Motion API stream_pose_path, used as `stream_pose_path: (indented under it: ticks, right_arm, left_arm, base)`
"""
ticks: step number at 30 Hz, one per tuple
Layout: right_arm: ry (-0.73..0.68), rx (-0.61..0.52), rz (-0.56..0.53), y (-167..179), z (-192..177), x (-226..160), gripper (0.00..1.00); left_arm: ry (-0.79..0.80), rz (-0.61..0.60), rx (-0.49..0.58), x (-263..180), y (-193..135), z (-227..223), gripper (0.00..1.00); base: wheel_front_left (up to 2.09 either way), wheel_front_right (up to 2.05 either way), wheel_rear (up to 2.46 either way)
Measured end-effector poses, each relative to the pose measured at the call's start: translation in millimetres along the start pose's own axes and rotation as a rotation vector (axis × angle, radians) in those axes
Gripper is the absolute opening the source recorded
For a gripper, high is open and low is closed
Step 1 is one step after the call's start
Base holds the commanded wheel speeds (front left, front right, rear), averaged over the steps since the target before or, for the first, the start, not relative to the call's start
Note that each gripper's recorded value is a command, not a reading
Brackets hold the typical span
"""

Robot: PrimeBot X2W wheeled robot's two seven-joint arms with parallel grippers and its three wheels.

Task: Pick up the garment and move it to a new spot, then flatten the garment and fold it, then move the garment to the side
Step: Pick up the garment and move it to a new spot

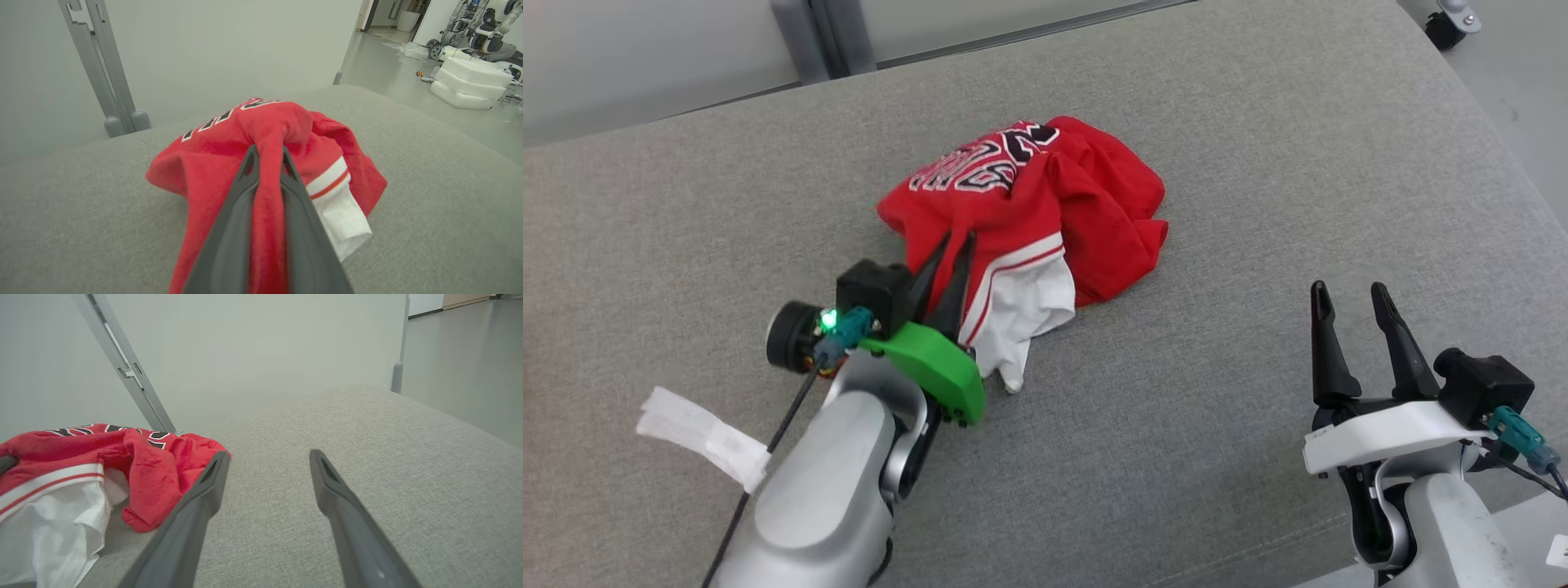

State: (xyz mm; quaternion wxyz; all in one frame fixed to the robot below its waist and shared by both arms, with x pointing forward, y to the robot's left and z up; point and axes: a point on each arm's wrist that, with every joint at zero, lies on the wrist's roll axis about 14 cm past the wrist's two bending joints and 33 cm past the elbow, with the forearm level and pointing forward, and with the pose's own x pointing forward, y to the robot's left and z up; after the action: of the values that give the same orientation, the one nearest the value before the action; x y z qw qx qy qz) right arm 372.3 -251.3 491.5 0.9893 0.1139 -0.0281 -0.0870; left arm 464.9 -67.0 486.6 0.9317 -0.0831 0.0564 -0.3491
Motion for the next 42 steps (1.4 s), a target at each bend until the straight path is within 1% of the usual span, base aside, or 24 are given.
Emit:
stream_pose_path:
  ticks: [2, 3, 4, 5, 8, 14, 17, 21, 27, 31, 36, 40, 42]
  right_arm:
    - [0.0, 0.003, 0.008, 2.8, 0.0, 0.1, 1.0]
    - [-0.001, 0.003, 0.011, 3.9, 0.1, 0.1, 1.0]
    - [-0.001, 0.003, 0.014, 4.6, 0.2, -0.1, 1.0]
    - [0.0, 0.002, 0.018, 5.9, -0.1, -0.4, 1.0]
    - [0.006, 0.0, 0.031, 10.3, -2.3, -1.3, 1.0]
    - [-0.003, 0.0, 0.081, 26.6, 0.0, -1.3, 1.0]
    - [-0.009, 0.003, 0.108, 35.4, 1.7, -3.7, 1.0]
    - [-0.015, 0.005, 0.141, 46.3, 3.4, -4.6, 1.0]
    - [-0.023, 0.002, 0.204, 67.0, 4.8, -4.5, 1.0]
    - [-0.03, -0.001, 0.25, 82.6, 6.6, -4.0, 1.0]
    - [-0.031, -0.013, 0.297, 97.4, 6.7, -7.9, 1.0]
    - [-0.041, -0.022, 0.326, 106.6, 9.2, -9.6, 1.0]
    - [-0.036, -0.028, 0.338, 109.6, 7.7, -11.7, 1.0]
  left_arm:
    - [0.036, 0.013, -0.015, -10.3, -0.2, -16.8, 0.0]
    - [0.046, 0.023, -0.025, -15.1, 0.5, -22.8, 0.02]
    - [0.052, 0.028, -0.026, -18.3, 0.6, -26.1, 0.39]
    - [0.054, 0.031, -0.025, -21.7, 0.6, -28.5, 1.0]
    - [0.036, 0.042, -0.023, -27.5, 1.0, -26.1, 1.0]
    - [-0.077, 0.099, 0.018, -37.0, 18.2, 10.1, 1.0]
    - [-0.132, 0.157, 0.055, -48.8, 35.9, 31.0, 1.0]
    - [-0.197, 0.235, 0.079, -70.0, 55.8, 53.1, 1.0]
    - [-0.258, 0.39, 0.114, -116.7, 94.2, 72.3, 1.0]
    - [-0.272, 0.492, 0.133, -151.7, 118.9, 76.4, 1.0]
    - [-0.274, 0.609, 0.137, -195.0, 139.0, 72.3, 1.0]
    - [-0.271, 0.67, 0.133, -222.4, 143.5, 65.7, 1.0]
    - [-0.262, 0.68, 0.127, -230.6, 141.5, 60.1, 1.0]
  base:
    - [0.0, 0.0, 0.0]
    - [0.0, 0.0, 0.0]
    - [0.0, 0.0, 0.0]
    - [0.0, 0.0, 0.0]
    - [0.0, 0.0, 0.0]
    - [0.0, 0.0, 0.0]
    - [0.0, 0.0, 0.0]
    - [0.0, 0.0, 0.0]
    - [0.0, 0.0, 0.0]
    - [0.0, 0.0, 0.0]
    - [0.0, 0.0, 0.0]
    - [0.0, 0.0, 0.0]
    - [0.0, 0.0, 0.0]
